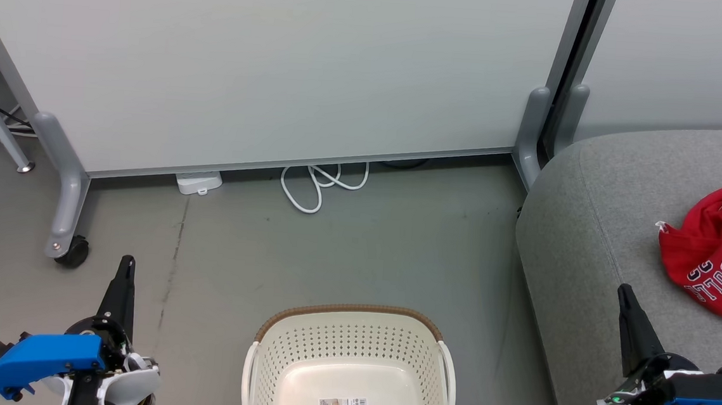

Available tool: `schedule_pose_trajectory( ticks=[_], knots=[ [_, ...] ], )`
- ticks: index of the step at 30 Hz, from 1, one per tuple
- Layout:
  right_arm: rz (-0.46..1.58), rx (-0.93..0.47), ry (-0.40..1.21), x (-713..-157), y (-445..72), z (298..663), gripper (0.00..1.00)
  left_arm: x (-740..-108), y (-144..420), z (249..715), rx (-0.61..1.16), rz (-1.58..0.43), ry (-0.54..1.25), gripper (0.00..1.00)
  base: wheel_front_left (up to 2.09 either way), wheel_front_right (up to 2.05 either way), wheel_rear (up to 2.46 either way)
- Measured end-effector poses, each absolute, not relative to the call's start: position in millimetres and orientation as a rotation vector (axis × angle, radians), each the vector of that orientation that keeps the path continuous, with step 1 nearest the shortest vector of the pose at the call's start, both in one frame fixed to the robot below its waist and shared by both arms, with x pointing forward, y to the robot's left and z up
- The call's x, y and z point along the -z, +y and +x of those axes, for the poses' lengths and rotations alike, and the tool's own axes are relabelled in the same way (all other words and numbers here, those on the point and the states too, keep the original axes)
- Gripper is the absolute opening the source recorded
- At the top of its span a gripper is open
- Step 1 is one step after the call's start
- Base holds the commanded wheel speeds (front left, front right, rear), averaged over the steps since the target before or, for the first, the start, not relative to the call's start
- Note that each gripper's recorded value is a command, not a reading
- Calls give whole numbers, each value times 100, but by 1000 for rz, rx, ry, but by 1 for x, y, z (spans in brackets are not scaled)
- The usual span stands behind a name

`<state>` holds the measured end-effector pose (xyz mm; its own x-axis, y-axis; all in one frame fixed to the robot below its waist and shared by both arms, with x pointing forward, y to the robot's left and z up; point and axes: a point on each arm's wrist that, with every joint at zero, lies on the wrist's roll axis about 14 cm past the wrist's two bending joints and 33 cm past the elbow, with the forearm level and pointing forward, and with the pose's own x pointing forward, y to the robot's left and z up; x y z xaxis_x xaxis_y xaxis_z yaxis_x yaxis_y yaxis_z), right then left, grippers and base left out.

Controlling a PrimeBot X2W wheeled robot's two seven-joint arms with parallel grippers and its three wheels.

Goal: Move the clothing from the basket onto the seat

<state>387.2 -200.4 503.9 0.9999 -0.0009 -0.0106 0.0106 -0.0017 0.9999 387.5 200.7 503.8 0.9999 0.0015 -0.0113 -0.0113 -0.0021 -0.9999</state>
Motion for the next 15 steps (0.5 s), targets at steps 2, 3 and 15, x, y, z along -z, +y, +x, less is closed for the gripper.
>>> schedule_pose_trajectory(
  ticks=[2,3,15],
  knots=[
    [1572,9,7,-504,-200,387,0,-504,201,388,-10,-1573,8,0,0,0,0],
    [1572,9,7,-504,-200,387,0,-504,201,388,-10,-1573,8,0,0,0,0],
    [1573,8,7,-504,-200,387,0,-504,201,388,-9,-1573,8,0,0,0,0]
  ],
)
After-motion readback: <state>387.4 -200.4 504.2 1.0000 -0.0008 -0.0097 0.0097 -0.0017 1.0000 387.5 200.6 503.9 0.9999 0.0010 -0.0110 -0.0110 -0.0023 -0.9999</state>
